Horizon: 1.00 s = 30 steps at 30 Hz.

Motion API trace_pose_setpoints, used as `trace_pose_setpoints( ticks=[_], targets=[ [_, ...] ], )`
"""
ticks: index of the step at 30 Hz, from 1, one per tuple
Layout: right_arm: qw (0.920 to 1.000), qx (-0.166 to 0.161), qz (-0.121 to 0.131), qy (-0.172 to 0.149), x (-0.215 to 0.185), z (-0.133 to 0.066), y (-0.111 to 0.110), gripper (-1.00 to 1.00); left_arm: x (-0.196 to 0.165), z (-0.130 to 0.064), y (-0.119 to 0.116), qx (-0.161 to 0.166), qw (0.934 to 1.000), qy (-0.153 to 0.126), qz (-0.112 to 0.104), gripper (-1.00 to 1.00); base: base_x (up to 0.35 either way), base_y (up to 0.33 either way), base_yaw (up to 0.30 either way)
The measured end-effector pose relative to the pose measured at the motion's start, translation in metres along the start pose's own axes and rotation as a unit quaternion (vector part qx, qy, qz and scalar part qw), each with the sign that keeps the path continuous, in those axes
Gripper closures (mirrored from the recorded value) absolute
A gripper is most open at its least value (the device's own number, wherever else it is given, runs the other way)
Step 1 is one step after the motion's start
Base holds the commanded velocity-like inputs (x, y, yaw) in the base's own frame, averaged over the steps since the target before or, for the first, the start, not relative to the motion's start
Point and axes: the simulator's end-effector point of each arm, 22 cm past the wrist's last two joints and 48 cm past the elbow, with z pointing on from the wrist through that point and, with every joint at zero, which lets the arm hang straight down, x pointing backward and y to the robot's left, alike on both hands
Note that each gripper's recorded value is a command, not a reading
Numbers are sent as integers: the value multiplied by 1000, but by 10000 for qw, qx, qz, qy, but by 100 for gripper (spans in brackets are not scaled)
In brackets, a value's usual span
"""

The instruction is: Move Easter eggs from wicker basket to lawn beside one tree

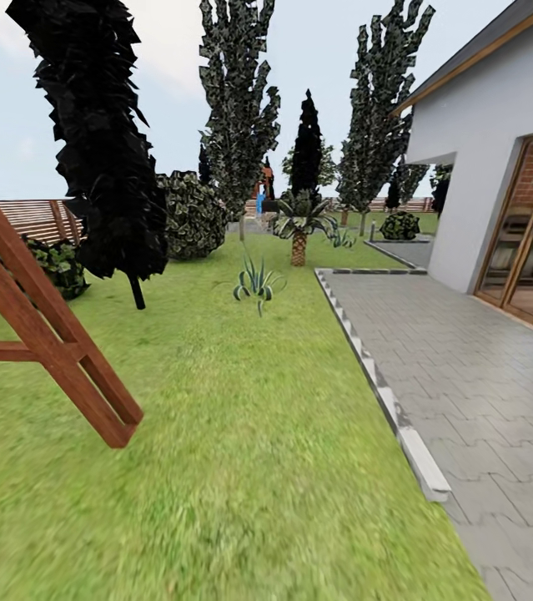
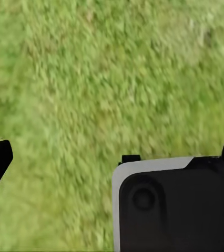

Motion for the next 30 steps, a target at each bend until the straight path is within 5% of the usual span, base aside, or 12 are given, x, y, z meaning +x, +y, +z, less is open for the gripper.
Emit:
trace_pose_setpoints(
  ticks=[30],
  targets=[
    [10000, 2, 12, -3, 0, 0, 0, -100, 0, 0, 0, -1, 10000, -8, -4, -100, 336, 0, 49]
  ],
)
